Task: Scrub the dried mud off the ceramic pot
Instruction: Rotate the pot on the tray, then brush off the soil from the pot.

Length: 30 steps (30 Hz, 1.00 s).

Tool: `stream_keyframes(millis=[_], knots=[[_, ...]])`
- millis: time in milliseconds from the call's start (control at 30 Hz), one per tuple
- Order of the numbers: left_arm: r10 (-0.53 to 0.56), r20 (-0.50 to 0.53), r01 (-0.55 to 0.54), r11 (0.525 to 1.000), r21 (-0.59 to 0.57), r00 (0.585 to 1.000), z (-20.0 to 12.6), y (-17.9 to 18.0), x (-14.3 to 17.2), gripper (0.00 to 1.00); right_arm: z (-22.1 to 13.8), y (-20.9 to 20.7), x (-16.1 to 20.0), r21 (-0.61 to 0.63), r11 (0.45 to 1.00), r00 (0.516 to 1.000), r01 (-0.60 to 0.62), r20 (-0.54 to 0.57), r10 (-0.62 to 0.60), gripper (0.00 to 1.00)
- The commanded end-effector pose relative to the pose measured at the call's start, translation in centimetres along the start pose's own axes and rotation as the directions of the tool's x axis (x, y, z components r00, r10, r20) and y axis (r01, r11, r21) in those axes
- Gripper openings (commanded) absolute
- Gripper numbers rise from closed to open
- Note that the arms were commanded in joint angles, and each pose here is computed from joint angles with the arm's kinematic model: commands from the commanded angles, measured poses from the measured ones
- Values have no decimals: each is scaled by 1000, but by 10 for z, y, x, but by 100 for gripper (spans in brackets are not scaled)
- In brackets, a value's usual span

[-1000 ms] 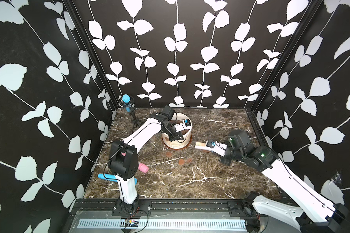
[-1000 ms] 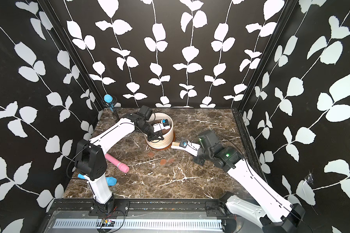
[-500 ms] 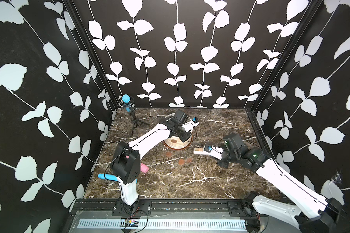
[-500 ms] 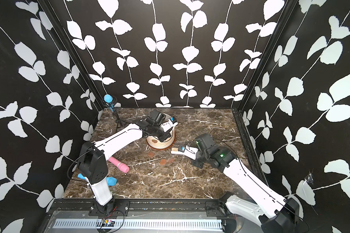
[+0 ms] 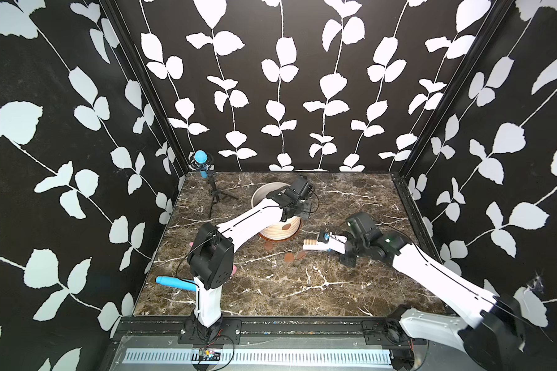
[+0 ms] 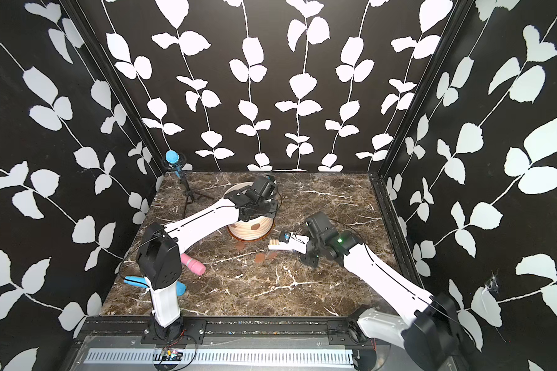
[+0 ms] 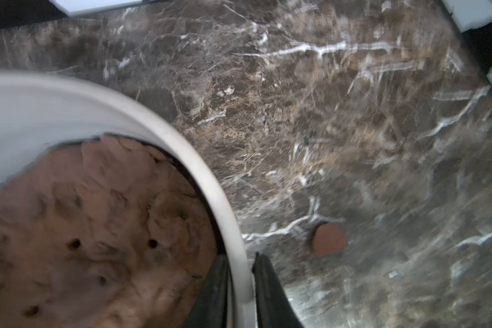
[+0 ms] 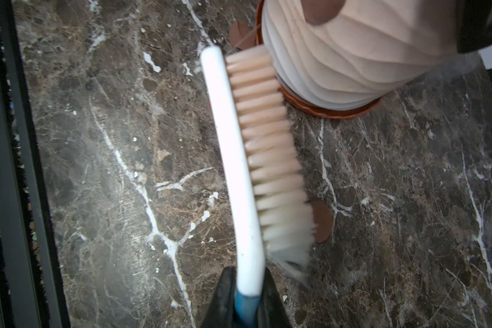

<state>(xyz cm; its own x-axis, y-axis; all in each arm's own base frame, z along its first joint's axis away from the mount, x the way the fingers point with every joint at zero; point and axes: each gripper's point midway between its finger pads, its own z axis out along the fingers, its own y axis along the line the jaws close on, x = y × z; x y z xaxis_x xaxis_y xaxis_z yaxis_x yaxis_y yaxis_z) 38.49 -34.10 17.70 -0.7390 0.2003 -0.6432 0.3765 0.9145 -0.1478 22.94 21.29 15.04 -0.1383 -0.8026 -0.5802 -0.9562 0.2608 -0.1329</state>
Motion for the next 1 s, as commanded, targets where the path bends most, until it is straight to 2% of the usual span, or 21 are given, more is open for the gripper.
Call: stream_keyframes(millis=[0, 133, 233, 367, 467, 500, 600, 633, 667, 733, 833, 967], knots=[[-80, 28, 77, 994, 82, 996, -9, -19, -13, 35, 7, -26, -30, -16, 1000, 995, 1, 98, 1, 0], [-24, 14, 22, 995, 96, 1000, -38, -18, -18, 43, 17, -32, -44, -55, 997, 993, 57, 105, -51, 0], [-37, 46, 33, 996, 88, 998, -68, -1, -24, 52, 18, -36, -53, -62, 994, 991, 90, 100, -83, 0], [-99, 77, 93, 993, 72, 992, -103, 41, -24, 53, 13, -23, -69, -144, 980, 986, 137, 115, -121, 0], [-120, 110, 121, 993, 5, 987, -128, 77, -14, 57, 17, -23, -72, -157, 978, 989, 141, 71, -131, 0], [-126, 122, 132, 990, -41, 984, -135, 92, -9, 61, 17, -25, -73, -160, 978, 990, 135, 51, -129, 0], [-161, 144, 185, 966, -181, 976, -158, 131, 13, 83, 16, -28, -73, -171, 978, 993, 116, 14, -116, 0], [-169, 159, 203, 951, -232, 973, -169, 144, 23, 94, 23, -24, -74, -212, 973, 995, 95, 10, -95, 0], [-175, 168, 216, 939, -268, 970, -177, 153, 30, 98, 24, -19, -80, -248, 965, 996, 90, 25, -87, 0], [-186, 175, 234, 922, -310, 967, -185, 166, 44, 98, 26, -7, -92, -315, 946, 997, 80, 29, -75, 0], [-230, 162, 273, 902, -335, 960, -188, 178, 61, 98, 33, -3, -98, -364, 931, 999, 20, -24, -31, 0], [-244, 165, 286, 902, -324, 956, -189, 179, 73, 98, 46, -21, -86, -319, 944, 993, -85, -109, 52, 0]])
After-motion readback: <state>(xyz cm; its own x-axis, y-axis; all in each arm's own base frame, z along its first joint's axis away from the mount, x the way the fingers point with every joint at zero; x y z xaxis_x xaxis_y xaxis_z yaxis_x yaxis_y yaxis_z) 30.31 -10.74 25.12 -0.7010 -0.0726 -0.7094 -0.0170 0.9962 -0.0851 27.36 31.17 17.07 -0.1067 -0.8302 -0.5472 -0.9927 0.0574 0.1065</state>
